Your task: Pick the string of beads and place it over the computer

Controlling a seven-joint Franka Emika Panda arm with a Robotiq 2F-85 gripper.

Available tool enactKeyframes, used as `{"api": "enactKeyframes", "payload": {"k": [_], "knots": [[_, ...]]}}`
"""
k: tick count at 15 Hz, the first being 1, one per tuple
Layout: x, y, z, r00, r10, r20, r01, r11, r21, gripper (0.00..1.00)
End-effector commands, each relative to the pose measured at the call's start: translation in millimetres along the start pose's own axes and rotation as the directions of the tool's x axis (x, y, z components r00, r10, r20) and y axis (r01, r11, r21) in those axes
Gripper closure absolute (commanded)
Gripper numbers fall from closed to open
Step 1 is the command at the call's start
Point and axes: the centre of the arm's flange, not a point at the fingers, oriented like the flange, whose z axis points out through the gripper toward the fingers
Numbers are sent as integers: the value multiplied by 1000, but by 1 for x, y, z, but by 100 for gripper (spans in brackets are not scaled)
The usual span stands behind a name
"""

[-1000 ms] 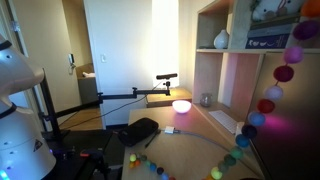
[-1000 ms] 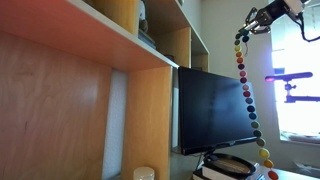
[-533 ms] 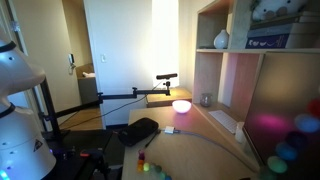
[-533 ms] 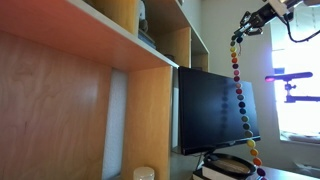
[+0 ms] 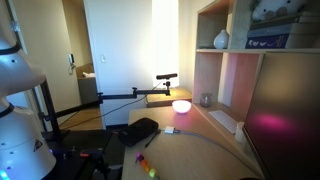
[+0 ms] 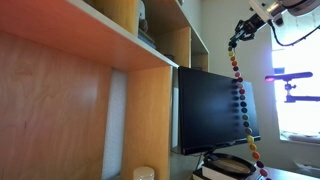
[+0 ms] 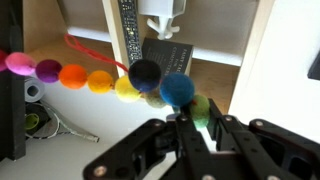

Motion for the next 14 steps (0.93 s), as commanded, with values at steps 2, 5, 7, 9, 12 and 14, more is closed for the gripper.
{"api": "enactKeyframes", "payload": {"k": [2,5,7,9,12,14], "knots": [[18,-30,24,997,61,-40,-63,997,-41,95],[22,-30,36,996,75,-57,-79,994,-75,95],[22,-28,43,995,83,-47,-87,991,-104,95],[20,-27,48,995,90,-31,-93,988,-123,95],[19,-29,53,995,102,-19,-104,984,-148,95],[19,-31,54,994,113,-4,-112,979,-169,95]]}}
